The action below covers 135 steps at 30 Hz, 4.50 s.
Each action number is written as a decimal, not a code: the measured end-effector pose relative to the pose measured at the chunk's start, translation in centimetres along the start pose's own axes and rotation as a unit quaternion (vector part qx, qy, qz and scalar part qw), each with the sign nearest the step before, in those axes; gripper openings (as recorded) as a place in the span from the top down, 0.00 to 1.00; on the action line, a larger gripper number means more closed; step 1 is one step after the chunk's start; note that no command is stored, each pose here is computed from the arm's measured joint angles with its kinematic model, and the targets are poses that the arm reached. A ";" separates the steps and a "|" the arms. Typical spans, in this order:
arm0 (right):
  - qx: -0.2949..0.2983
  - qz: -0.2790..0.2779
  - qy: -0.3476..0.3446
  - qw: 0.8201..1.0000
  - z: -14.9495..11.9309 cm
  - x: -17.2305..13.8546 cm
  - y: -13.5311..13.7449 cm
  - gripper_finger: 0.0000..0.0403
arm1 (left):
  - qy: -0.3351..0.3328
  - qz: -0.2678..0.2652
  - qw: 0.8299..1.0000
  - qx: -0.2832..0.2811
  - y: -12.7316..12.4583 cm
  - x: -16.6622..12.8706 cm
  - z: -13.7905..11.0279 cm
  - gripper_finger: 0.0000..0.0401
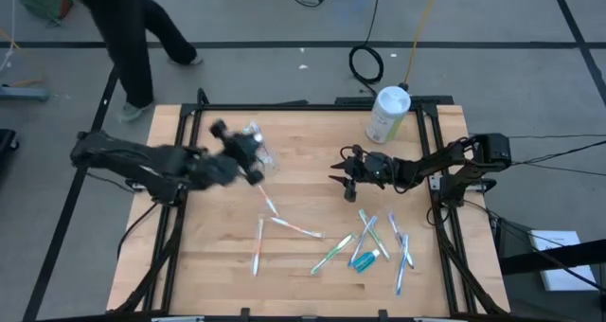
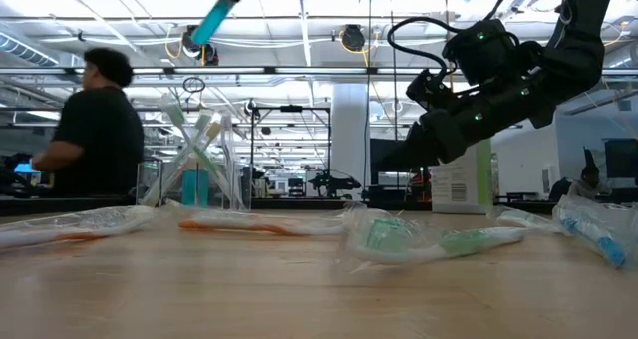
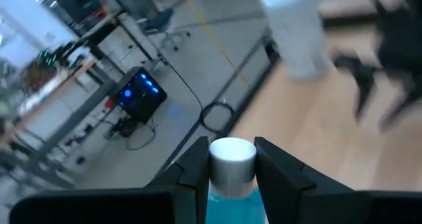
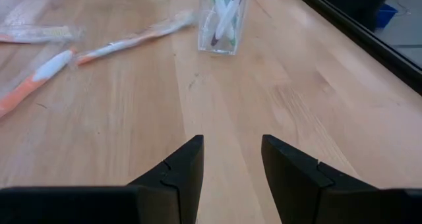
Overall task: Pick & Place toothbrushing station
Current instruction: Put the blue mouthwash into the transparent organizer, then put the orange toothbrush into the transparent organizer
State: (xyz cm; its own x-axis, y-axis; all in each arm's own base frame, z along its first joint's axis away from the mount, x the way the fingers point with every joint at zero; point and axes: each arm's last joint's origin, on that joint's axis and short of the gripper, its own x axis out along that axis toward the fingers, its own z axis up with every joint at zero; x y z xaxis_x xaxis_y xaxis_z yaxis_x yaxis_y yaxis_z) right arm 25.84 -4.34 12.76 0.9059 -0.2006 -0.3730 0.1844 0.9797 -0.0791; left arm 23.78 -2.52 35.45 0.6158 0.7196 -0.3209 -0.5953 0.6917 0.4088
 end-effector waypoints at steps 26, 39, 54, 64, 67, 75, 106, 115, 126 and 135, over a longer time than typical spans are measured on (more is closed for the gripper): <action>-0.001 0.002 -0.004 1.000 0.1 0.0 0.1 0.64 | -0.089 0.044 0.955 -0.281 1.7 7.5 -18.9 0.76; -0.001 0.002 -0.002 1.000 0.0 0.0 0.1 0.64 | -0.041 0.048 0.951 -0.302 1.0 8.7 -20.7 0.76; -0.001 0.002 0.000 1.000 0.0 0.0 0.1 0.64 | -0.053 0.023 0.964 -0.260 0.9 8.6 -20.3 0.51; -0.001 0.002 0.001 1.000 0.0 0.0 0.1 0.64 | -0.202 -0.040 0.956 -0.210 2.0 4.6 -13.8 0.51; -0.001 0.002 0.001 1.000 0.0 0.0 0.1 0.64 | -0.249 -0.116 0.939 -0.205 1.6 2.8 -12.1 0.53; -0.001 0.002 0.007 1.000 -0.1 0.0 0.1 0.64 | -0.195 -0.304 0.909 -0.207 -1.7 0.7 -12.9 0.58; -0.002 0.004 0.026 1.000 -0.5 0.0 0.2 0.64 | 0.390 -0.319 0.781 -0.368 -9.8 3.9 -20.1 0.58; -0.003 0.004 0.032 0.999 -0.6 0.0 0.2 0.64 | 0.377 -0.336 0.774 -0.382 -10.2 3.7 -19.7 0.58; -0.003 0.004 0.031 1.000 -0.6 0.0 0.2 0.64 | 0.372 -0.363 0.774 -0.361 -11.6 4.0 -20.2 0.62; -0.003 0.004 0.031 1.000 -0.6 0.0 0.2 0.64 | 0.354 -0.381 0.773 -0.364 -11.1 4.4 -19.6 0.95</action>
State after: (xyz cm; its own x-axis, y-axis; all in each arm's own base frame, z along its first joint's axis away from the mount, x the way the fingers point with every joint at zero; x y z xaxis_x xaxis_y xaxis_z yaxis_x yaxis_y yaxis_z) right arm 25.60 -4.17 12.19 0.8821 -0.1931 -0.4296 0.1755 0.9812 -0.0806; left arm 23.00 -5.88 12.76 0.6472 -0.2390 -0.7239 -0.4900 0.5970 -0.6352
